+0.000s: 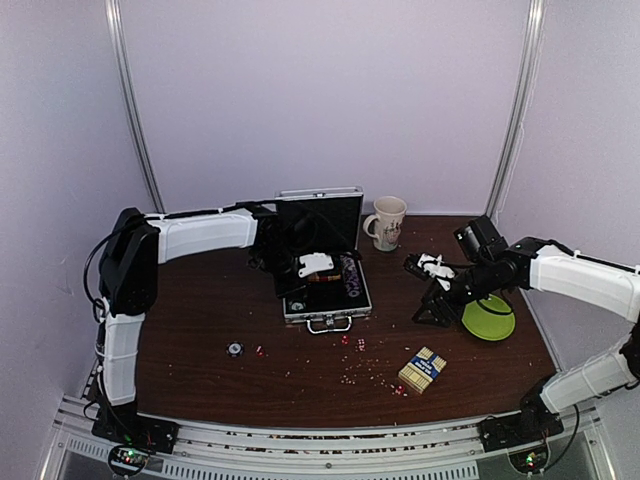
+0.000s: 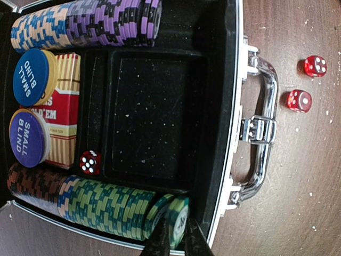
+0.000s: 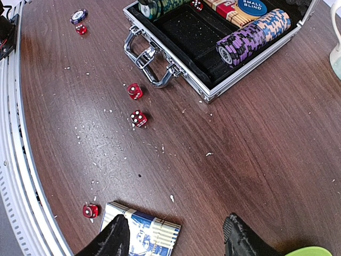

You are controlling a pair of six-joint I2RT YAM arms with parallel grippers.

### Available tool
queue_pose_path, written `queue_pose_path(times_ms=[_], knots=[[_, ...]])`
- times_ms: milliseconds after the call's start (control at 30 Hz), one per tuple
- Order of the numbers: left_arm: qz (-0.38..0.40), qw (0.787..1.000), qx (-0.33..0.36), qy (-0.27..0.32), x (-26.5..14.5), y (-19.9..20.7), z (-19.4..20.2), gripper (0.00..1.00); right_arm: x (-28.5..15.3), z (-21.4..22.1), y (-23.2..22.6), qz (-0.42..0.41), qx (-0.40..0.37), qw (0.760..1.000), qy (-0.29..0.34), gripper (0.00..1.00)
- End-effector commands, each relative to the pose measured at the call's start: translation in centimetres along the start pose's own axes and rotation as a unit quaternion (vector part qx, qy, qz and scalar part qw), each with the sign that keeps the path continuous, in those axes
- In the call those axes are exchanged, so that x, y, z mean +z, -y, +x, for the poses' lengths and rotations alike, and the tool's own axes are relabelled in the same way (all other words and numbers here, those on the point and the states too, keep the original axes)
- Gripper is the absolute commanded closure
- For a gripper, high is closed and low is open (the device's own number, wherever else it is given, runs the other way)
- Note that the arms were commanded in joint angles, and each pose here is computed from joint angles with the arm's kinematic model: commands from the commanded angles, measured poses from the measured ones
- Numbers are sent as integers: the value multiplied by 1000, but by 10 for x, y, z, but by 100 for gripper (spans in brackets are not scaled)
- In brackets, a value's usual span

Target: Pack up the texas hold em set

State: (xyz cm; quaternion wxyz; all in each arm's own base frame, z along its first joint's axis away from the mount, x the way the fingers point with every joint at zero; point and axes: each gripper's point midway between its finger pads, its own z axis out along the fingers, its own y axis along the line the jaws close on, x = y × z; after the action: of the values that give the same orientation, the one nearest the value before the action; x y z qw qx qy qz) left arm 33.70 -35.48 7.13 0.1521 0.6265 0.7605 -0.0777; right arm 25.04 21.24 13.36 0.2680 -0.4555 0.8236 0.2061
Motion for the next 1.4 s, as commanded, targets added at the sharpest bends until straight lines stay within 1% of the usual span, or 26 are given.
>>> queue_pose_path(times_ms=[0,133,267,400,500,600,667,767,867,967,1067,1200,1367], knots=[[-14,1000,15,5,5,-7,-8,86,3,1,4,0,4,1000,-2,39],[-15,1000,15,-3,9,-7,-3,86,4,1,4,-2,5,1000,-3,39],[-24,1000,14,-2,3,-7,-6,85,5,2,3,-4,5,1000,-5,39],[-46,999,10,20,-17,-1,-17,75,6,3,3,-5,6,1000,-6,40],[-88,995,-46,29,-31,-9,-14,63,6,4,3,-6,5,1000,-7,40],[-137,983,-117,16,-38,-24,0,57,6,4,3,-6,6,1000,-8,40],[-133,976,-173,10,-35,-23,9,55,7,5,3,-7,6,1000,-10,40],[-111,967,-231,19,-23,-15,13,52,9,5,4,-9,6,1000,-11,40],[-98,959,-264,23,-9,-11,14,51,12,5,4,-13,9,1000,-16,40],[-105,952,-287,17,1,-14,18,48,13,7,4,-14,11,1000,-20,40],[-109,944,-311,26,6,-19,18,47,13,8,4,-14,11,1000,-20,40],[-114,939,-324,31,11,-24,17,49,13,8,4,-14,11,1000,-21,39],[-115,942,-316,23,18,-26,18,54,15,10,4,-15,11,1000,-25,39]])
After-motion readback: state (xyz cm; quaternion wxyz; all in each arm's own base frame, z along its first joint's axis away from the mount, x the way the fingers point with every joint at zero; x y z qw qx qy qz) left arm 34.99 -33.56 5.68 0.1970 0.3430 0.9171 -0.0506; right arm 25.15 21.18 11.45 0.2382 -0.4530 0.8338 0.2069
